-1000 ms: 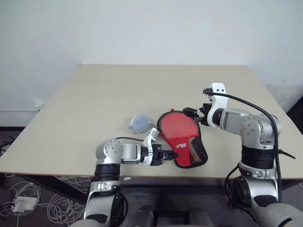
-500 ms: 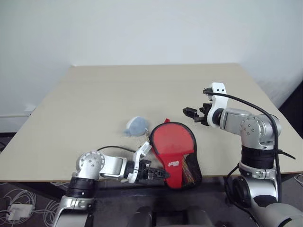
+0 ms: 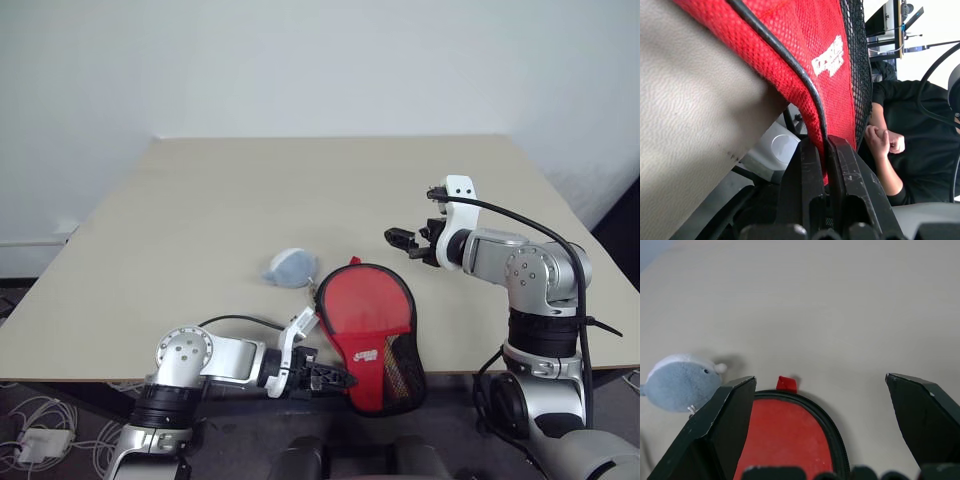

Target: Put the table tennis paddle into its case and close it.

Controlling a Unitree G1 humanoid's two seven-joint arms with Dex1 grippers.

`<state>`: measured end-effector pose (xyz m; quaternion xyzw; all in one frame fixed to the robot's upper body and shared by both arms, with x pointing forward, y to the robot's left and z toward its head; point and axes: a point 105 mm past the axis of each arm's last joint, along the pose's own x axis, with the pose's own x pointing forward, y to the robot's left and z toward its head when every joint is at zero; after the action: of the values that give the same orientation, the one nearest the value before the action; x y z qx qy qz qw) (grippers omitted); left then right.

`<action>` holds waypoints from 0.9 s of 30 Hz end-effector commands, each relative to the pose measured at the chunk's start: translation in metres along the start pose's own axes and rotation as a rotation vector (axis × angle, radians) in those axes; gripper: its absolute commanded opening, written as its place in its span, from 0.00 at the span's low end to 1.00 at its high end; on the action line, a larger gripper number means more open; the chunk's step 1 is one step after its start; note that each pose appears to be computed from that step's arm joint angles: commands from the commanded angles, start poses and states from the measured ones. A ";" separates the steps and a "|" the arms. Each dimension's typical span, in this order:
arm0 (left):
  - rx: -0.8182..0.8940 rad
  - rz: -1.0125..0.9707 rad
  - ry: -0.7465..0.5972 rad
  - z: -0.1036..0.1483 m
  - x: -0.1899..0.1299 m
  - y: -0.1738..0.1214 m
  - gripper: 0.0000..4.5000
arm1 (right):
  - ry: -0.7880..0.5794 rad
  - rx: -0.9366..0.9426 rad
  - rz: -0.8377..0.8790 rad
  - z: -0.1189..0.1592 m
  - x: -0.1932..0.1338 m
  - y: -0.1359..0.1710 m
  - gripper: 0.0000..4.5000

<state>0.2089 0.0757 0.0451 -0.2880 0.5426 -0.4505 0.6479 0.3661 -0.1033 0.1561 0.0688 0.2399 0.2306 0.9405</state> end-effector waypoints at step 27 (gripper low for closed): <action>0.110 -0.013 0.001 -0.003 -0.018 -0.013 0.99 | -0.038 -0.023 0.038 0.010 0.001 0.015 1.00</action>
<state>0.2007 0.0823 0.0524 -0.2616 0.5311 -0.4708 0.6541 0.3648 -0.0917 0.1539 0.0689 0.2446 0.2453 0.9355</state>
